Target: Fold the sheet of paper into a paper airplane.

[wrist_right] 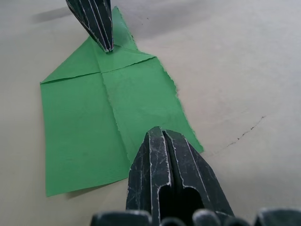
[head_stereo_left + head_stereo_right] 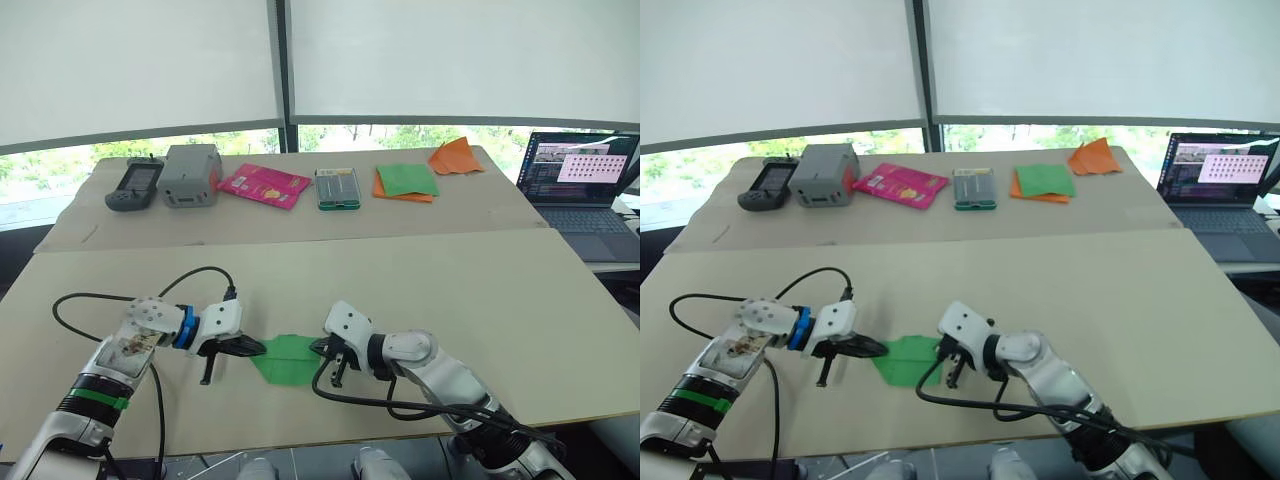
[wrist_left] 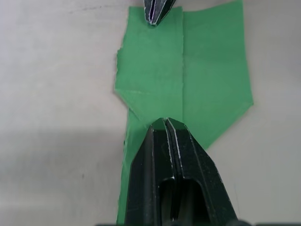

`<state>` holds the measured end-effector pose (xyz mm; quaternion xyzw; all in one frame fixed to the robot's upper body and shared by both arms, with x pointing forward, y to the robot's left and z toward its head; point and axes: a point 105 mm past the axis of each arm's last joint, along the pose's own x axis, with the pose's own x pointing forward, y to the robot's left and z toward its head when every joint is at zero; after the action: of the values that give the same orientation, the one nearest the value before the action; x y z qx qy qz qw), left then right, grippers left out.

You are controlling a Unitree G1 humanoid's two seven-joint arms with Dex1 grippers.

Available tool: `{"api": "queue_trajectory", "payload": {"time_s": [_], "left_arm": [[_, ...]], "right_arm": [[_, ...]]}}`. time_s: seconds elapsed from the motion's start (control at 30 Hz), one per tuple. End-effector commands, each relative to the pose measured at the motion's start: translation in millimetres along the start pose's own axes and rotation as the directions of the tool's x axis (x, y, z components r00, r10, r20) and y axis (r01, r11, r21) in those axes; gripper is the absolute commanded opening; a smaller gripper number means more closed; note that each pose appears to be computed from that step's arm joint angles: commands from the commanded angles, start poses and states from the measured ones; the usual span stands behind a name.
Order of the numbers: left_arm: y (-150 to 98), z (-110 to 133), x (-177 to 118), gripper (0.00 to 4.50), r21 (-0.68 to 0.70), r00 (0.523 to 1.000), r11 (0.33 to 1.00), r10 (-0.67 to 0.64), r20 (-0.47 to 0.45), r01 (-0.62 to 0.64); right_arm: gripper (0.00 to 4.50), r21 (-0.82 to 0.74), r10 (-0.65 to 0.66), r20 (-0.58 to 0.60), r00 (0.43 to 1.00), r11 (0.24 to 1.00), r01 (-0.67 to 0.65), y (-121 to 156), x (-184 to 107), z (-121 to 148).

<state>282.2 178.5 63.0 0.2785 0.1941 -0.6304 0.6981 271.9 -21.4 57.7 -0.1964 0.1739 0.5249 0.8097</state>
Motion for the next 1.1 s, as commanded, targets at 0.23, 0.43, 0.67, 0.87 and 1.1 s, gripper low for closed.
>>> {"api": "queue_trajectory", "payload": {"time_s": [0.23,0.43,0.67,0.87,1.1], "left_arm": [[-12.2,-26.8,-6.1,0.00,-0.078,0.997,0.997,-0.014,-0.070,0.009],[-10.1,-26.2,-9.2,0.00,-0.079,0.997,0.997,-0.002,-0.071,-0.004],[-5.5,-14.7,-16.9,0.00,-0.091,0.999,0.995,0.035,-0.024,-0.037],[0.6,18.4,-33.3,0.00,-0.194,0.987,0.978,0.097,0.132,-0.070],[-6.3,42.3,-47.5,0.00,-0.298,0.962,0.953,0.130,0.240,-0.054]], "right_arm": [[0.01,0.047,0.008,-0.097,0.995,0.999,-0.004,1.7,0.8,-24.0],[0.01,0.046,0.006,-0.099,0.995,0.999,-0.002,-0.4,1.0,-24.6],[0.01,0.035,-0.005,-0.080,0.997,0.999,0.008,-4.1,1.5,-19.7],[0.01,0.012,-0.009,0.117,0.993,1.000,0.008,-3.6,-13.0,24.7],[0.01,0.020,-0.012,0.313,0.950,1.000,0.006,2.6,-47.5,74.6]]}}
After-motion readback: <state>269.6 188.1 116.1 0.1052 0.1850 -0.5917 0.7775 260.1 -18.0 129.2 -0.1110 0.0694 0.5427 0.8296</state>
